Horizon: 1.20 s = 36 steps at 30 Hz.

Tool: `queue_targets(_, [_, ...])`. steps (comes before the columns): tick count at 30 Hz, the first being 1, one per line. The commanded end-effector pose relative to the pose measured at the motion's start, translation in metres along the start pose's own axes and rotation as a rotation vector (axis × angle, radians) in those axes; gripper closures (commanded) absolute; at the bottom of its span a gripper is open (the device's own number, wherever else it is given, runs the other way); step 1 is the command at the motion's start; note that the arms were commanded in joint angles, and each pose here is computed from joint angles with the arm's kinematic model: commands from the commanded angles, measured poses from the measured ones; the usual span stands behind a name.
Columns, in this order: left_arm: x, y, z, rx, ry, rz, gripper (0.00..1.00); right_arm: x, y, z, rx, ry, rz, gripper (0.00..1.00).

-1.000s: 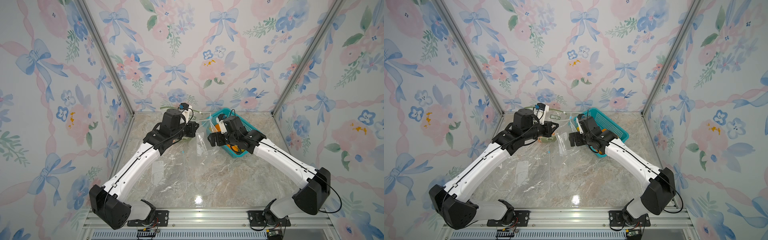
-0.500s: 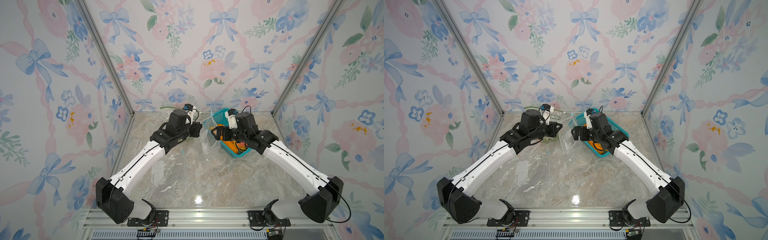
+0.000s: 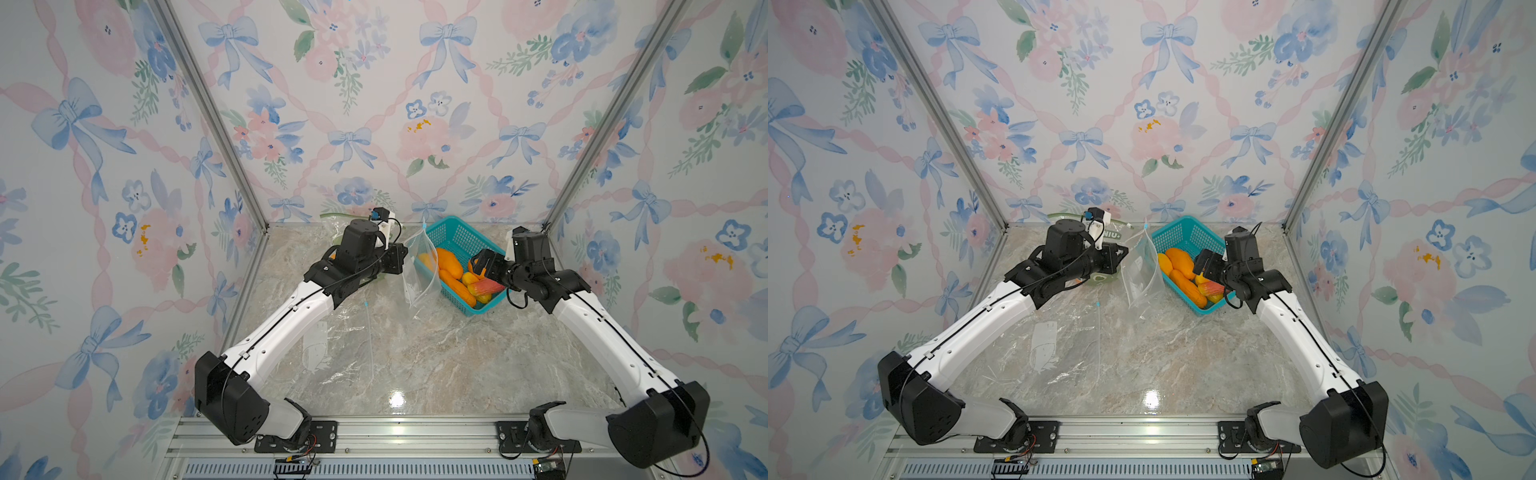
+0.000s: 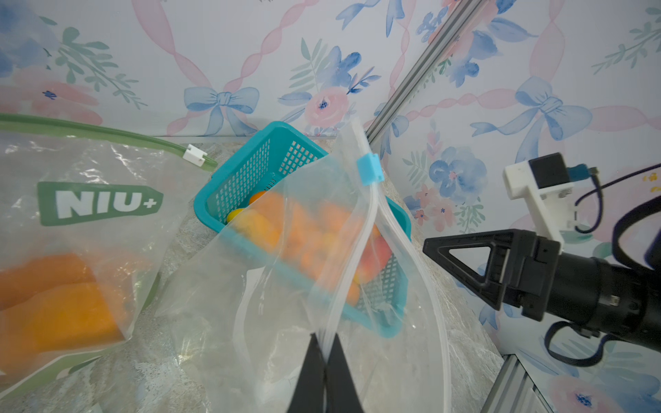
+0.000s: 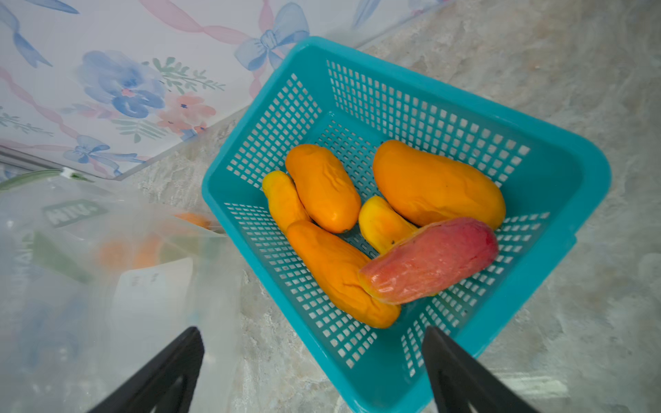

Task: Place the mango in a zip-top bag and seal the zipper
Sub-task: Pick up the mango from the basket.

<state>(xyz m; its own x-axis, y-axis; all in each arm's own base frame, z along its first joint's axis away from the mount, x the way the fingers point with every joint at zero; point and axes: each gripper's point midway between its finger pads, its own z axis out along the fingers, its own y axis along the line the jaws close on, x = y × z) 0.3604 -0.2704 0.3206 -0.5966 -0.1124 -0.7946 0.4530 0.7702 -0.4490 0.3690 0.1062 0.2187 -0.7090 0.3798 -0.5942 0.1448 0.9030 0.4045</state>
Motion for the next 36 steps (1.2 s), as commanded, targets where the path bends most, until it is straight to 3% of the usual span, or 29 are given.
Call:
queue_targets(1, [0.002,0.002,0.004,-0.007,-0.009,-0.009,1.0,0.02,-0.018,0.025,0.066,0.082,0.029,0.04])
queue_targets(12, [0.004,0.001,0.0,0.006,-0.027,-0.015,1.0,0.036,-0.037,0.075,0.185,0.199,0.062,0.08])
queue_targets(24, [0.005,0.0,0.001,0.021,-0.029,-0.019,1.0,0.03,-0.075,0.119,0.357,0.225,0.011,0.04])
queue_targets(31, [0.005,-0.002,0.002,0.028,-0.029,-0.028,1.0,0.008,-0.082,0.141,0.318,0.166,0.086,0.01])
queue_targets(36, [0.004,-0.002,0.002,0.03,-0.035,-0.029,1.0,-0.016,-0.073,0.137,0.285,0.127,0.08,0.01])
